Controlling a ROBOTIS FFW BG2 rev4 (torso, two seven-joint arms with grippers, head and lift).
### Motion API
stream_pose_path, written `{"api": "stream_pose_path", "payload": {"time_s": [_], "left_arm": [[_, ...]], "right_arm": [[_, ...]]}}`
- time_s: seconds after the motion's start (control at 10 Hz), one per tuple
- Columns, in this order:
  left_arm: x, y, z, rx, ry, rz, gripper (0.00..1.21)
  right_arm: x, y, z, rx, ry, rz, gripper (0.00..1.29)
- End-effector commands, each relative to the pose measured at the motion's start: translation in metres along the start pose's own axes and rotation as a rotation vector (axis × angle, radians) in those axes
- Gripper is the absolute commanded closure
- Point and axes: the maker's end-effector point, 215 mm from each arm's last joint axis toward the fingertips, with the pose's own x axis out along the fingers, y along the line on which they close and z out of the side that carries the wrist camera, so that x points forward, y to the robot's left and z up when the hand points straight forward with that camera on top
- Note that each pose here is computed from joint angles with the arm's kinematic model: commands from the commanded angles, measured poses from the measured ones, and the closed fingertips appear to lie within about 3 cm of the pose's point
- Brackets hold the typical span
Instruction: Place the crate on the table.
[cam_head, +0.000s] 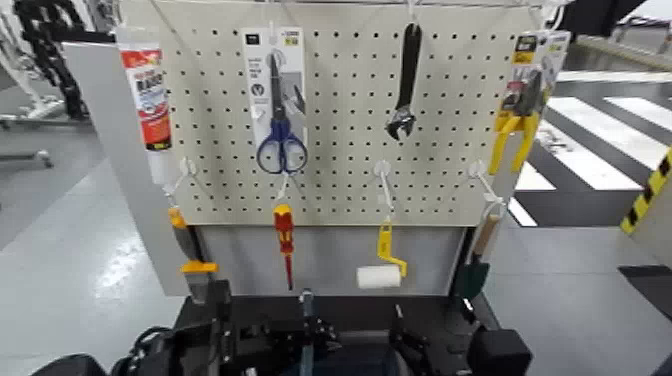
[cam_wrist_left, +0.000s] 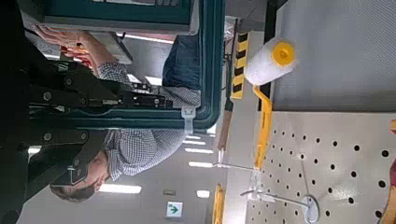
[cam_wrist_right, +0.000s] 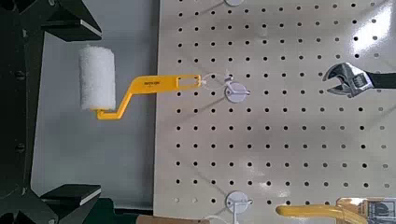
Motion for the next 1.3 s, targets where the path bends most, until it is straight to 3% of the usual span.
{"api": "stream_pose_path", "payload": {"time_s": [0.1,1.3], "left_arm": [[0.001,0.004,0.012,0.039,0.015,0.021,1.2],[0.015,0.02,0.054,0.094,0.04,0.0,1.2]], "right_arm": [[0.0,0.001,0.0,0.005,-0.003,0.001,0.14],[0.001,0.002,0.0,0.018,-0.014,0.008,0.14]]}}
